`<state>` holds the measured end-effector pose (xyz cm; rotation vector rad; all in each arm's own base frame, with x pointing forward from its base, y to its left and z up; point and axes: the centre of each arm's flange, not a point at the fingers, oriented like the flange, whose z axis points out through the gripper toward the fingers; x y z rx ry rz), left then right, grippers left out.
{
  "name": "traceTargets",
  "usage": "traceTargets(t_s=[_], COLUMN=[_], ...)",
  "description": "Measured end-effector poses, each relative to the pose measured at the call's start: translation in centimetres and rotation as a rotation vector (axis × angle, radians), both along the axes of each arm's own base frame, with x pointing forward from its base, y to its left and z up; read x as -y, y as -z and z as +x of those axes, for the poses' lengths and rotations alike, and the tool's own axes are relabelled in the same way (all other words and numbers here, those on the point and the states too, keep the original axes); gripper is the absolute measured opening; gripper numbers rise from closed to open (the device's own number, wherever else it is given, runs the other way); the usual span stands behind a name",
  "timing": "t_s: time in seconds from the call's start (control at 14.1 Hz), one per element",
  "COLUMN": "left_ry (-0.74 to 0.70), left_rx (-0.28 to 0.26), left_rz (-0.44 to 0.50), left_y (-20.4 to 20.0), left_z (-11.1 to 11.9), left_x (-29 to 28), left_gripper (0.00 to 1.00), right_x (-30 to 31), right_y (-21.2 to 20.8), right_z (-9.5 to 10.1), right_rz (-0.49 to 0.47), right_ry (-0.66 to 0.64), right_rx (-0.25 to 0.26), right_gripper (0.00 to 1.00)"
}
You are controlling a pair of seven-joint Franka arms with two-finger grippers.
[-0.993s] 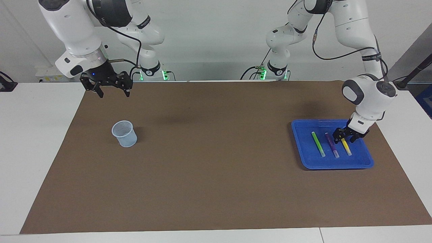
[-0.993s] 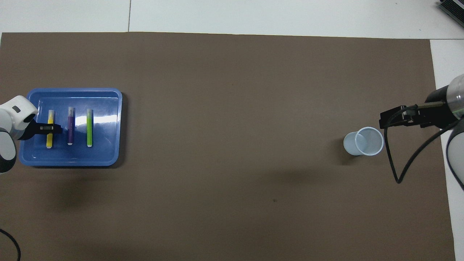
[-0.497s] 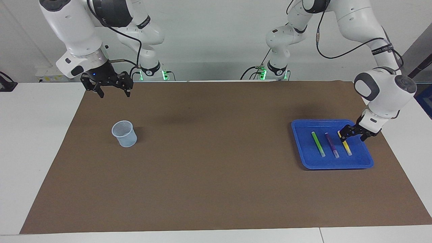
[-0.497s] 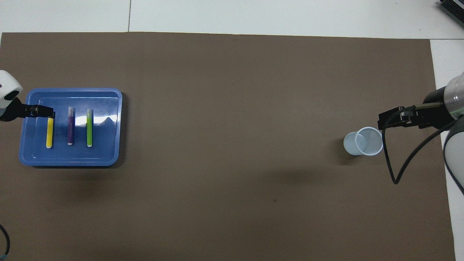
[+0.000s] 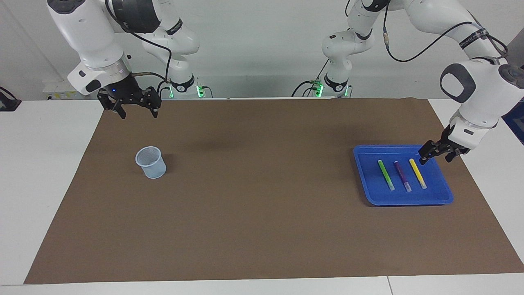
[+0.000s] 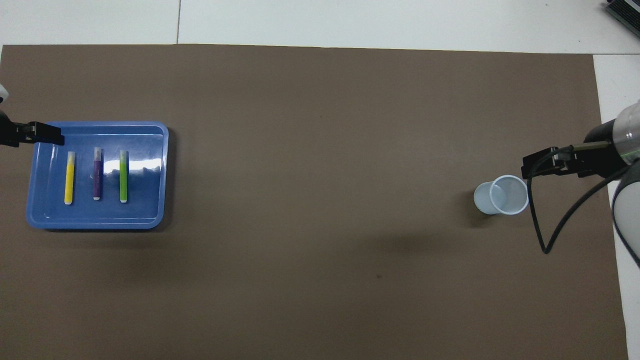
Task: Right arm passes pens to left for tray arrangement
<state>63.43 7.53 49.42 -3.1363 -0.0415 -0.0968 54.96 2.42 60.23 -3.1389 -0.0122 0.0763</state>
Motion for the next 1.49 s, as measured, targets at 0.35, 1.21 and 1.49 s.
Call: traceTargets(t_s=[0.35, 1.21, 1.49], left_ry=[-0.017, 0.037, 0.042], left_rx=[-0.030, -0.046, -0.075], left_rz=[-0.006, 0.011, 0.015], left_y=[-4.5, -15.0, -13.8], left_z=[-0.4, -8.1, -9.3], left_x=[6.3, 11.9, 12.1], left_gripper=[1.00, 1.00, 1.00], right_x=[0.0, 0.0, 0.0], right_y=[0.0, 0.0, 0.0], right_z=[0.0, 0.0, 0.0], right_rz=[0.000, 0.000, 0.000], right_ry=[0.000, 0.000, 0.000], right_rx=[0.000, 0.000, 0.000], right_gripper=[1.00, 1.00, 1.00])
